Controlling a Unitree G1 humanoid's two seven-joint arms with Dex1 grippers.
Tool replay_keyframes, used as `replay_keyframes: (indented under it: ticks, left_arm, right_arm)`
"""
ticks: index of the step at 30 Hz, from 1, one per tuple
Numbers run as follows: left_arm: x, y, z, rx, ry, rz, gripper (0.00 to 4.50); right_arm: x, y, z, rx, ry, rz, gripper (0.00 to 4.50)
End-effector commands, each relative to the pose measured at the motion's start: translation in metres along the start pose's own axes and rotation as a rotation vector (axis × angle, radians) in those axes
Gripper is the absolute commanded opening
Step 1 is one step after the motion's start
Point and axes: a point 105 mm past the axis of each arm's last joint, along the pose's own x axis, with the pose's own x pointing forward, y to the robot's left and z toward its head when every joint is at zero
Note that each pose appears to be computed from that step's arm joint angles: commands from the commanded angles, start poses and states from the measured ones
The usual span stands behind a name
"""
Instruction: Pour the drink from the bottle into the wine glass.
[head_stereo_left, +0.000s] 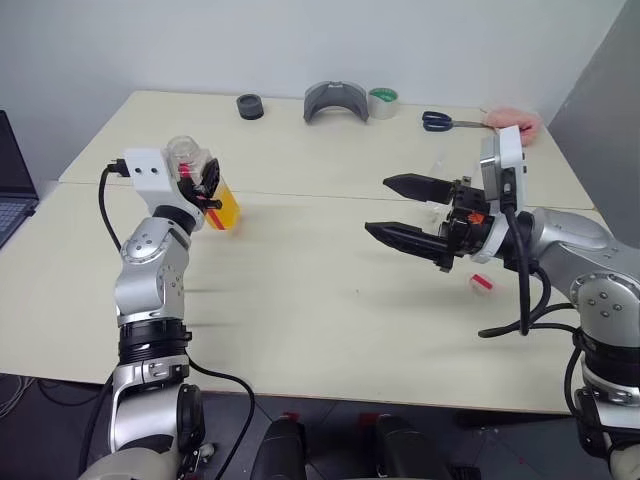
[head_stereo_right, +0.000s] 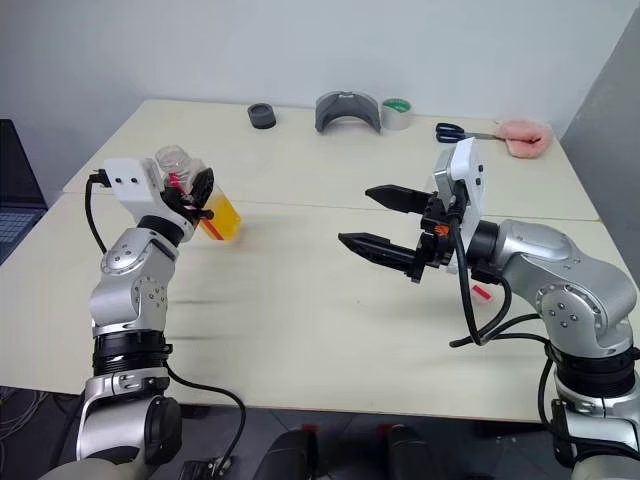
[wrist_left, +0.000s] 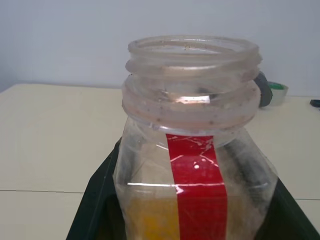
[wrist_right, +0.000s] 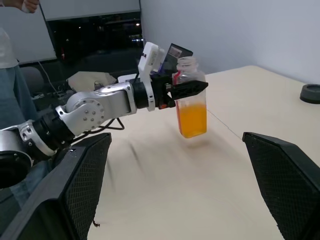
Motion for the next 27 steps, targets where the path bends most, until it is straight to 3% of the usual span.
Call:
replay_keyframes:
  ticks: [1,8,16,17,27]
  left_arm:
    - [0.003,-0.007,0.020,0.037,-0.094,-0.044,1.95]
    - [0.001,-0.008,-0.001,0.064,-0.030,-0.058,1.95]
    - [-0.002,-0.006,-0.011,0.058,-0.002,-0.058,4.33]
    - [-0.003,-0.006,-0.012,0.057,0.001,-0.058,4.46]
    - [-0.022,-0.001,-0.025,0.060,0.054,-0.020,4.46]
  right_arm:
    - [0.001,0.002,0.011,-0.046,-0.036,0.010,4.48]
    - [0.002,0.003,0.008,-0.042,-0.037,-0.001,4.48]
    - [0.002,0.001,0.008,-0.044,-0.046,-0.018,4.50]
    - [0.003,0.001,0.008,-0.043,-0.047,-0.018,4.50]
    - [0.001,0.001,0.007,-0.050,-0.048,-0.037,4.50]
